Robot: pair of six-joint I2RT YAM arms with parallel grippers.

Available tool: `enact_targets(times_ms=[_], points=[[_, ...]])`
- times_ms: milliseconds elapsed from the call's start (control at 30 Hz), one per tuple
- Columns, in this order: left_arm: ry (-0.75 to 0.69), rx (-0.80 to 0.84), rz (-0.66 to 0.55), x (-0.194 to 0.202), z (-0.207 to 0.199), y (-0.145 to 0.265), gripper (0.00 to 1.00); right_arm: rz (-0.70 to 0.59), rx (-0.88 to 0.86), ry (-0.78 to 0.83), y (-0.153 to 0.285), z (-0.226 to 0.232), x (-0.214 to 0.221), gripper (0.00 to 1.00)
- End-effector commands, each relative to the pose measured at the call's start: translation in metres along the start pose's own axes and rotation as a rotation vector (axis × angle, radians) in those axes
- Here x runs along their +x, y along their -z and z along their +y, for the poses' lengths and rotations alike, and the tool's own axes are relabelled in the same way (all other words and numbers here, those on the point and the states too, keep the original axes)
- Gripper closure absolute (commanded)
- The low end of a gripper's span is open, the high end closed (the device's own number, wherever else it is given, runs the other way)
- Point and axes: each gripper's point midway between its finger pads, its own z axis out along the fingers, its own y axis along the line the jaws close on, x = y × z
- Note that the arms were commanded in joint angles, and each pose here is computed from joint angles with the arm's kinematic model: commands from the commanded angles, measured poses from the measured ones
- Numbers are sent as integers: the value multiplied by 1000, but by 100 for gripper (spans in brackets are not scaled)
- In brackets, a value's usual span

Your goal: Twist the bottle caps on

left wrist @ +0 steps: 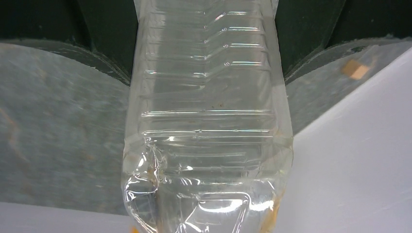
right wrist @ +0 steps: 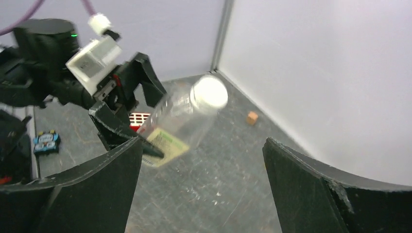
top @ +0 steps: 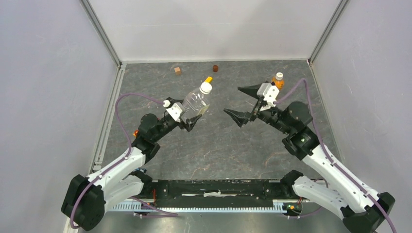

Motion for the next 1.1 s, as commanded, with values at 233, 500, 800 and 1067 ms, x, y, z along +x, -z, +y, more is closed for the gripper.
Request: enact_targets(times_ms=[233,500,800,1067], points=[[16,508,-85,-27,-73,26,73,7,-503,249,1,28,-56,10],[17,617,-89,-31,-86,29,73,42,-638,201,-5,38,-47,18],[41,638,-100,-38,-86,24,73,82,-684,177,-5,41,-27,23],[44,638,-100,-40,-84,19,73,99,-711,146,-8,45,-15,33]])
